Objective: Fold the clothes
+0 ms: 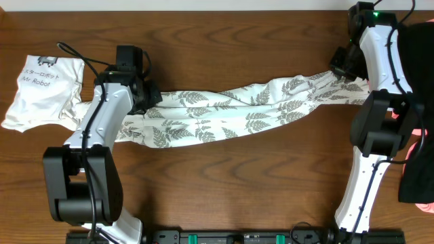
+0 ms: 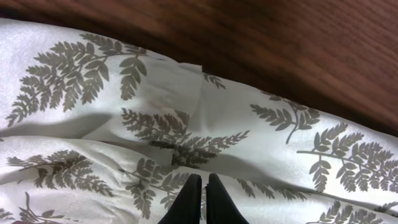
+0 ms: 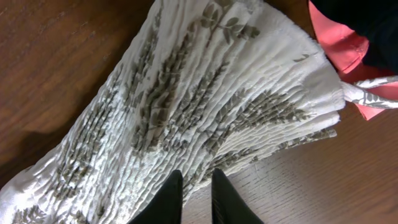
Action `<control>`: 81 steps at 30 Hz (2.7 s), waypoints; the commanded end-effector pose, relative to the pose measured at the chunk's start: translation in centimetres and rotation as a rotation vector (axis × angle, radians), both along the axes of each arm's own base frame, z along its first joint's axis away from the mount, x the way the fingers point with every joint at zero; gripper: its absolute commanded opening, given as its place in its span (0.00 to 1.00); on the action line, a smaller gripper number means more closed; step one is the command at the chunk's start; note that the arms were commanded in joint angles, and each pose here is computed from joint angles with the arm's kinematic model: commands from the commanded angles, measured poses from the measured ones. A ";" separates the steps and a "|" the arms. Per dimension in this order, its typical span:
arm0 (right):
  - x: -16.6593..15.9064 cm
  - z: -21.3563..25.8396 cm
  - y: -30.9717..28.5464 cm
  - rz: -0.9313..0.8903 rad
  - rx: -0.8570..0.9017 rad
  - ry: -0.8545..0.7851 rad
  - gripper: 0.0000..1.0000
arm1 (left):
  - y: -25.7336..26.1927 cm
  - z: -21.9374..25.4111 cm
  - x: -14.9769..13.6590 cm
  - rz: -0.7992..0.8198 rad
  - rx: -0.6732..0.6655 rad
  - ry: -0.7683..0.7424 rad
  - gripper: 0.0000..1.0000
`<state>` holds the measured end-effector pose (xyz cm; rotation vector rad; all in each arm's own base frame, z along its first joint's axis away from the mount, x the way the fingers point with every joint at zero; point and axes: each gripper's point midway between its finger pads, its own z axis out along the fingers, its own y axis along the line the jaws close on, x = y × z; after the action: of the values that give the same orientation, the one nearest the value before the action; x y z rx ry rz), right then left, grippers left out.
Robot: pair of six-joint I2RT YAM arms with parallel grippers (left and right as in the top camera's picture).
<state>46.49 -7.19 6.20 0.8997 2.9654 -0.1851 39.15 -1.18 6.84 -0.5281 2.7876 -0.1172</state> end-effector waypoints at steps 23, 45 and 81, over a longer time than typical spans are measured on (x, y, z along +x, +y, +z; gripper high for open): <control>1.3 -0.6 0.7 -0.348 0.037 -0.105 0.43 | 0.0 -0.7 -0.7 -0.026 0.012 0.033 0.08; 0.3 0.5 0.0 -0.279 -0.022 -0.105 0.11 | 0.0 -0.7 -0.7 -0.025 0.012 0.033 0.08; 0.6 -2.5 0.5 -0.448 0.031 -0.141 0.76 | 0.0 -0.7 -0.7 -0.026 0.013 0.033 0.15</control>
<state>46.68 -6.96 2.35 1.4908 2.6484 -0.1202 38.76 -1.17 6.72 -0.5050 2.8078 -0.1090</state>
